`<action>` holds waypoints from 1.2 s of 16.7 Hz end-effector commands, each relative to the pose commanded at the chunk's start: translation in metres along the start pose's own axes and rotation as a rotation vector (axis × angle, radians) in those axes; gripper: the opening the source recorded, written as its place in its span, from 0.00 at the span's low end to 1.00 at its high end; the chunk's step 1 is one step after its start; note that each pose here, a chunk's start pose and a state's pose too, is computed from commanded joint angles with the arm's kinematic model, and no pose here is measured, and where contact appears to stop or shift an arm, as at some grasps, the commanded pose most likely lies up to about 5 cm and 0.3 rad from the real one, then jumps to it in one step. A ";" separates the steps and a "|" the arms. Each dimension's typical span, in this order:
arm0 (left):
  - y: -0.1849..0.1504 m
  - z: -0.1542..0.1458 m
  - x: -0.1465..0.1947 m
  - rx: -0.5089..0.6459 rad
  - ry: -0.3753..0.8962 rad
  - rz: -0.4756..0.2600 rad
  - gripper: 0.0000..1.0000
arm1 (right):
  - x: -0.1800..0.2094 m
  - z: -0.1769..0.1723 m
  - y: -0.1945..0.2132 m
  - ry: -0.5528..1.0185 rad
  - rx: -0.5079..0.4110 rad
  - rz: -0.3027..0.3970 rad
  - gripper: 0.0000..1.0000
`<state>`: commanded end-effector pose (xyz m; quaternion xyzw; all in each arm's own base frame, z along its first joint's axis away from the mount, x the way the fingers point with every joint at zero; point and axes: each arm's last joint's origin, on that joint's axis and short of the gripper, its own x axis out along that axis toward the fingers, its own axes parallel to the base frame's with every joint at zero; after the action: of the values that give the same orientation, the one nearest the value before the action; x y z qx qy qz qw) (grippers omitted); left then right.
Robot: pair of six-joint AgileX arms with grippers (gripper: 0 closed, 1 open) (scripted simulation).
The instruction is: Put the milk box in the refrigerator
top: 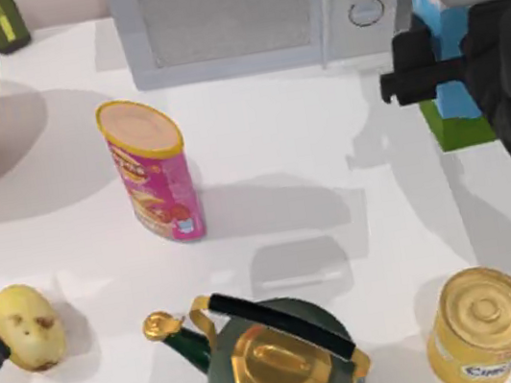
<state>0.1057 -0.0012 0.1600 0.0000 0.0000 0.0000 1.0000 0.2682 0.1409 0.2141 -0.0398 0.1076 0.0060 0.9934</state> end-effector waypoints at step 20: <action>0.000 0.000 0.000 0.000 0.000 0.000 1.00 | -0.148 -0.099 -0.134 -0.216 0.080 -0.012 0.00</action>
<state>0.1057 -0.0012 0.1600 0.0000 0.0000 0.0000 1.0000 0.1057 -0.0012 0.1600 0.0000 0.0000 0.0000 1.0000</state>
